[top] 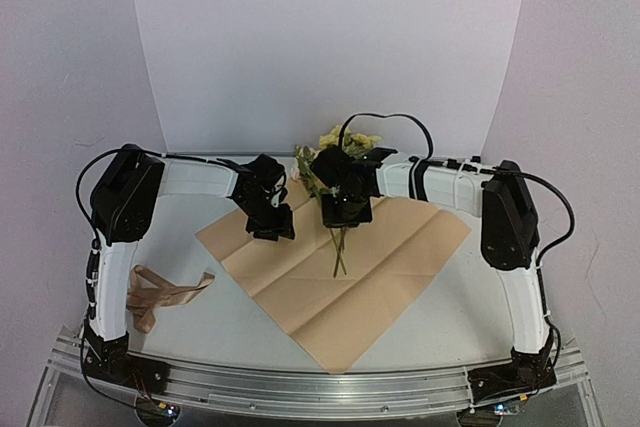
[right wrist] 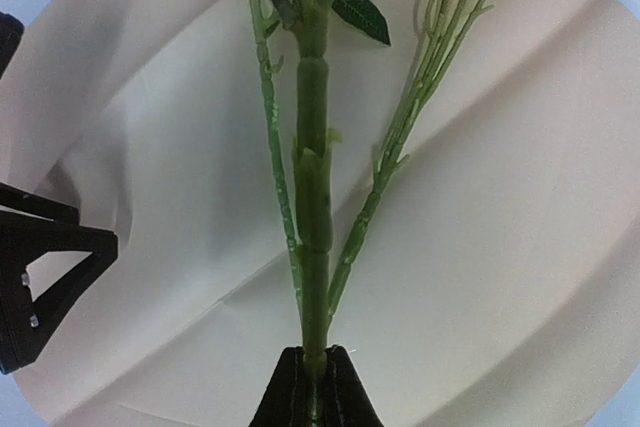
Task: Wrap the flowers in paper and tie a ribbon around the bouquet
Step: Place the fake flower on the flattened wrapping paper.
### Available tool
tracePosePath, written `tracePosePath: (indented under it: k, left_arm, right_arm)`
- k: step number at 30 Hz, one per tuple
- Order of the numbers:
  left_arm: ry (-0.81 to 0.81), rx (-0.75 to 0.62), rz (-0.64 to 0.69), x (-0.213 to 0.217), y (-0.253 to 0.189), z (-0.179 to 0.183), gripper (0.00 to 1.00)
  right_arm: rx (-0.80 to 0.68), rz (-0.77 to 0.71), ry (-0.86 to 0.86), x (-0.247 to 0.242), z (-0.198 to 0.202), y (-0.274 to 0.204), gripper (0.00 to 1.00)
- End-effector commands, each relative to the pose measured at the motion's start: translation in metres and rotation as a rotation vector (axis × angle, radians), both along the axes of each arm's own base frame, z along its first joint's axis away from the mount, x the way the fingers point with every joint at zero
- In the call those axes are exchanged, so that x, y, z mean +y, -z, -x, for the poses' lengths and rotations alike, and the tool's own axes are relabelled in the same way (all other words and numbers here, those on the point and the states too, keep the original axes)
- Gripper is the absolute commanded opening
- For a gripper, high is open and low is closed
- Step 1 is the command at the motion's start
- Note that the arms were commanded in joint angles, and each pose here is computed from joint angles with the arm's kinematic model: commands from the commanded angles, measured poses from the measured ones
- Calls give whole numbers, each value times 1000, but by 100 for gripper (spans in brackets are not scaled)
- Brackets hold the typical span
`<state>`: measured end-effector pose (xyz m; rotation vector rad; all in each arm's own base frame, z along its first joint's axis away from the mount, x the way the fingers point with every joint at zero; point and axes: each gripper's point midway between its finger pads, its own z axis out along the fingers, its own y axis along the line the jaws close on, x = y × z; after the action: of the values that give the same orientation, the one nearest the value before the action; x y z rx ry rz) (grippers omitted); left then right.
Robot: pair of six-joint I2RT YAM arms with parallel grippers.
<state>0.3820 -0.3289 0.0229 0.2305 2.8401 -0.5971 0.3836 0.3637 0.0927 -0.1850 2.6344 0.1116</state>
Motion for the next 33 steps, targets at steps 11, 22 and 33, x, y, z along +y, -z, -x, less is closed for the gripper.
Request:
tracePosePath:
  k: [11,22,33]
  left_arm:
    - [-8,31,-28,7,12,-1,47]
    - [-7,31,-22,5,12,-2,47]
    - [-7,19,3,2,3,-3,48]
  right_arm:
    - [60,-62,47,17,16,28,0]
    - [107,-55,41,21,28,46,7]
    - [67,-87,11,16,32,11,54]
